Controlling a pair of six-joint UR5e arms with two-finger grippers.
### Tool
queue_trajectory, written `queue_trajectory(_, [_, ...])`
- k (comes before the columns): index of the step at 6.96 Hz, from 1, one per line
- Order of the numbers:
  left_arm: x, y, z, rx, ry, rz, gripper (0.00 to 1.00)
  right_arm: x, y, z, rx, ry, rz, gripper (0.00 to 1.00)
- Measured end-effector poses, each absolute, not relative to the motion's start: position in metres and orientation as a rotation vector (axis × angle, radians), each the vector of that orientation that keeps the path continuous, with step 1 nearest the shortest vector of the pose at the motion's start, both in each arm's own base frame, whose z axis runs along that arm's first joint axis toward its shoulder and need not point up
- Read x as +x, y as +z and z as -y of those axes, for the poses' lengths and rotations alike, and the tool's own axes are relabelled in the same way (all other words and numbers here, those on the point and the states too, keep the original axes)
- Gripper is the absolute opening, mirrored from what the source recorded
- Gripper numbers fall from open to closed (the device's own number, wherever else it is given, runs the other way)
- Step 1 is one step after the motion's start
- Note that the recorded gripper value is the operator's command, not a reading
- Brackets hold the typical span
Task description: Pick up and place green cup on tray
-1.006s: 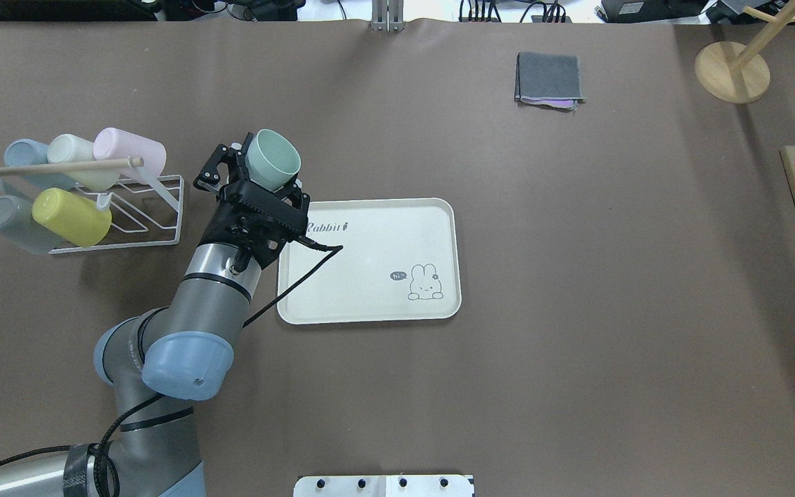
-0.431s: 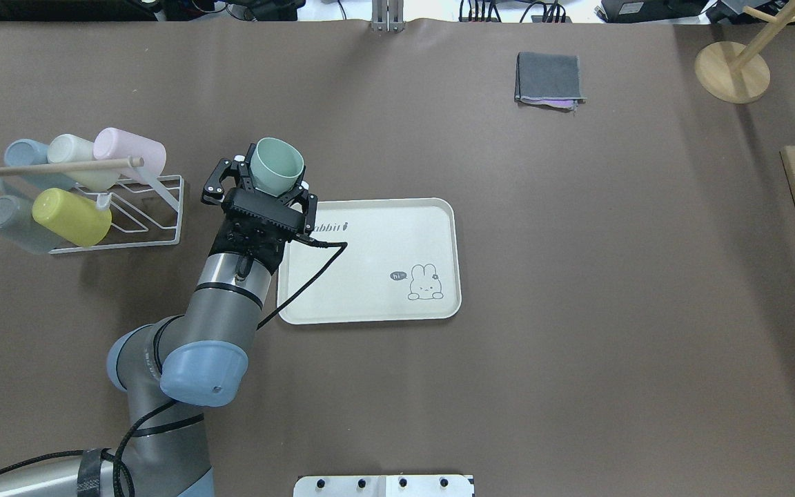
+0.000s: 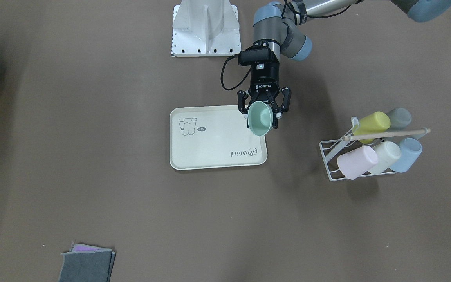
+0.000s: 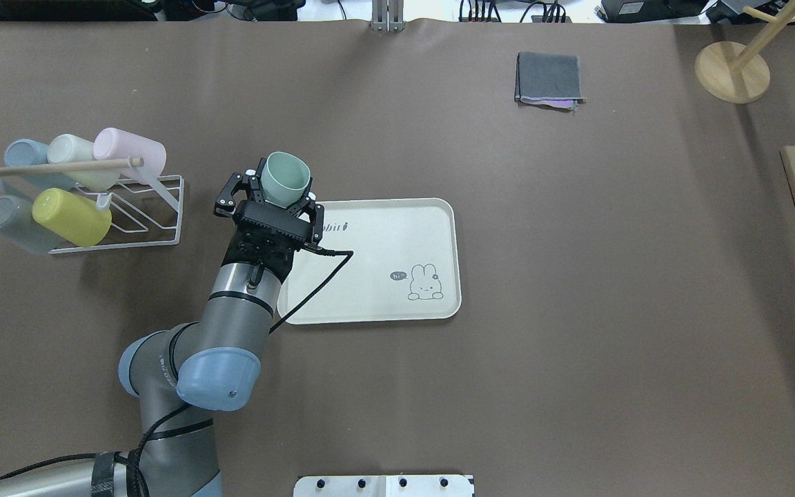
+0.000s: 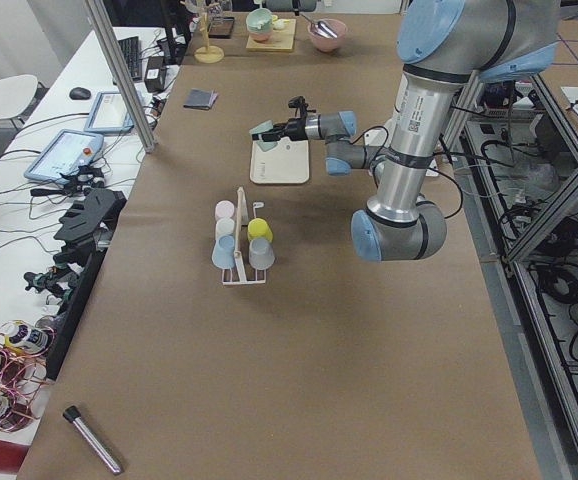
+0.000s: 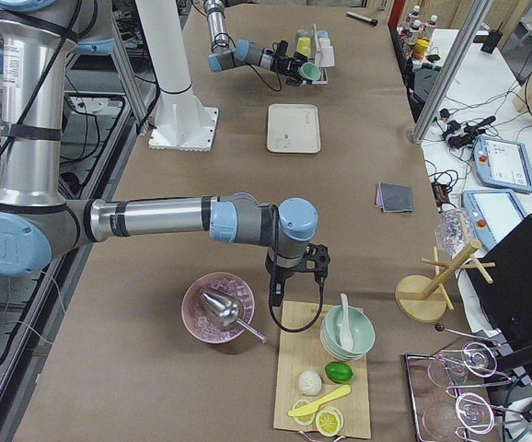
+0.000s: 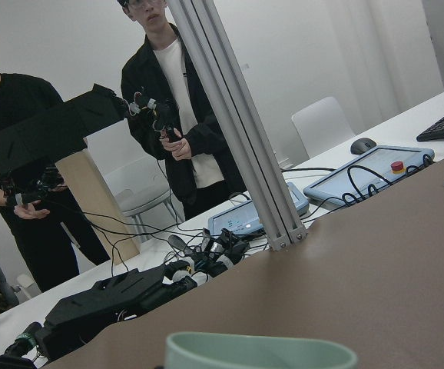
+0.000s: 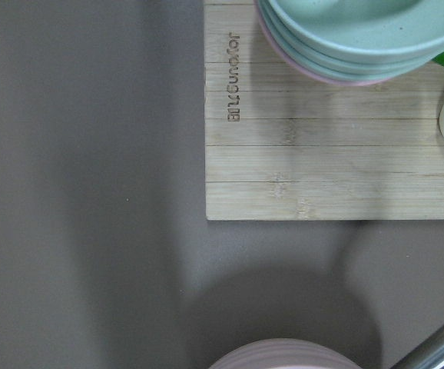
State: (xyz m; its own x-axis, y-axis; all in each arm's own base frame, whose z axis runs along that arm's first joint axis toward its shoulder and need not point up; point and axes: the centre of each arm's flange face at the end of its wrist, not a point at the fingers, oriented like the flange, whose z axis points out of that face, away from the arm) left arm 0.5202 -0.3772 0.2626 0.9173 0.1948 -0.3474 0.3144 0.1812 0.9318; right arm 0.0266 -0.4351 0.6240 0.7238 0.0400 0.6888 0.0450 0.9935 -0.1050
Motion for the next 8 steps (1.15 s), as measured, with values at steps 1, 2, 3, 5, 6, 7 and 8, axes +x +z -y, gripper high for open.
queue_trajectory(1, [0.531,0.266,0.379,1.391,-0.093,-0.44,0.67,0.027,0.624,0.435,-0.117,-0.003,0.762,1.0])
queue_trajectory(2, [0.543,0.277,0.382,1.368,-0.124,-0.458,0.67,0.027,0.624,0.436,-0.116,-0.003,0.762,1.0])
queue_trajectory(3, [0.559,0.301,0.385,1.329,-0.183,-0.492,0.67,0.027,0.623,0.436,-0.116,-0.004,0.763,1.0])
queue_trajectory(5, [0.571,0.323,0.385,1.273,-0.321,-0.596,0.65,0.026,0.623,0.435,-0.113,-0.01,0.765,1.0])
queue_trajectory(6, [0.567,0.315,0.385,1.266,-0.375,-0.649,0.64,0.026,0.623,0.436,-0.112,-0.011,0.766,1.0])
queue_trajectory(7, [0.559,0.302,0.385,1.266,-0.419,-0.701,0.64,0.026,0.623,0.436,-0.112,-0.012,0.766,1.0])
queue_trajectory(8, [0.551,0.293,0.385,1.265,-0.458,-0.74,0.64,0.026,0.623,0.436,-0.111,-0.012,0.766,1.0])
